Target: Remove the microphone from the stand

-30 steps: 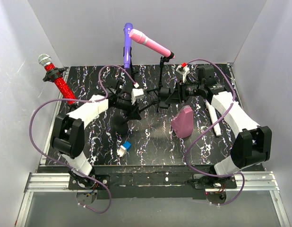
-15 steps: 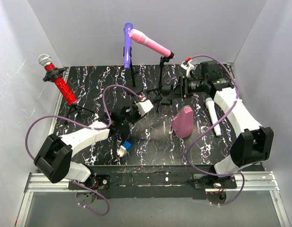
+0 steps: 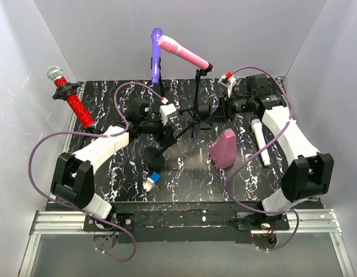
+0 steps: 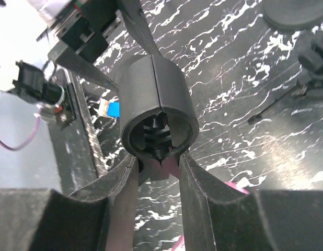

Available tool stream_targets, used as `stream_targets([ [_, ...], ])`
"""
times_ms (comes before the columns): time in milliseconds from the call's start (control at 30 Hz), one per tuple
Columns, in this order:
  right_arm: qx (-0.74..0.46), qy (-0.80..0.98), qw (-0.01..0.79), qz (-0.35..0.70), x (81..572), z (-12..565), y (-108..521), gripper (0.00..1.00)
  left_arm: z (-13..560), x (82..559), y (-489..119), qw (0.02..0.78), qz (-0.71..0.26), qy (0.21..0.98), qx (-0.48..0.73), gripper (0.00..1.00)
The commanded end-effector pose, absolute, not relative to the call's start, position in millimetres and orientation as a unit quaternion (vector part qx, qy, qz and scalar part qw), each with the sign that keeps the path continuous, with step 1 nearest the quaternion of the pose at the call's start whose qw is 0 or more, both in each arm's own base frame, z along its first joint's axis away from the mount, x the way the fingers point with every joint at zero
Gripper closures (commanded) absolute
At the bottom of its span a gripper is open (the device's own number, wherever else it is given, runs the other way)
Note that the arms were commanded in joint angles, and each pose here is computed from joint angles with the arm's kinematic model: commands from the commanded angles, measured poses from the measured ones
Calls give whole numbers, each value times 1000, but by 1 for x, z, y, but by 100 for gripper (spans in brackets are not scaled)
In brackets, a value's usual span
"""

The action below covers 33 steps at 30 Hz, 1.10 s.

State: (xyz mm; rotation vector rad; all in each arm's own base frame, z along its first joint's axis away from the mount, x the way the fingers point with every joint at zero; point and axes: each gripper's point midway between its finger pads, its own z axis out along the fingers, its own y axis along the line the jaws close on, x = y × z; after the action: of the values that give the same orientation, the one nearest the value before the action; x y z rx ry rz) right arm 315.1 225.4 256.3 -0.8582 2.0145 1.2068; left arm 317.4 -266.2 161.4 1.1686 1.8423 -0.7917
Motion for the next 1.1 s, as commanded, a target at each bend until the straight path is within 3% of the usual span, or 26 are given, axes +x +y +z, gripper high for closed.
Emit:
stream_targets([
  [0, -451, 687, 389, 417, 307, 272, 223, 99, 155, 264, -272, 287, -437, 684, 509, 39],
  [167, -453, 687, 402, 402, 315, 277, 223, 99, 124, 254, -274, 215, -477, 673, 523, 60],
  [233, -446, 691, 403, 401, 317, 278, 222, 99, 125, 260, -279, 228, -476, 671, 520, 79],
  [267, -435, 698, 402, 402, 319, 279, 222, 99, 128, 267, -282, 248, -464, 672, 522, 95],
  [300, -413, 714, 399, 401, 322, 280, 221, 99, 133, 274, -284, 270, -447, 675, 522, 100],
  [367, -344, 754, 388, 404, 331, 284, 218, 99, 156, 306, -289, 378, -369, 681, 507, 100],
  [433, -253, 789, 336, 448, 327, 291, 219, 99, 201, 357, -274, 558, -183, 692, 420, 100],
  [500, -196, 806, 279, 485, 320, 289, 221, 99, 227, 366, -271, 635, -60, 664, 391, 100],
  [667, -112, 839, 232, 479, 327, 260, 212, 99, 189, 369, -263, 601, -25, 700, 385, 100],
  [733, -119, 842, 241, 468, 332, 254, 208, 99, 178, 371, -260, 593, -36, 720, 359, 82],
  [800, -143, 835, 260, 464, 335, 253, 206, 99, 170, 371, -258, 564, -110, 742, 346, 62],
  [867, -174, 824, 277, 463, 335, 255, 206, 99, 168, 350, -280, 510, -236, 732, 385, 51],
  [967, -236, 796, 301, 469, 331, 264, 209, 99, 172, 327, -287, 437, -340, 717, 424, 42],
  [1067, -302, 761, 341, 463, 322, 276, 210, 99, 172, 303, -289, 355, -430, 690, 461, 41],
])
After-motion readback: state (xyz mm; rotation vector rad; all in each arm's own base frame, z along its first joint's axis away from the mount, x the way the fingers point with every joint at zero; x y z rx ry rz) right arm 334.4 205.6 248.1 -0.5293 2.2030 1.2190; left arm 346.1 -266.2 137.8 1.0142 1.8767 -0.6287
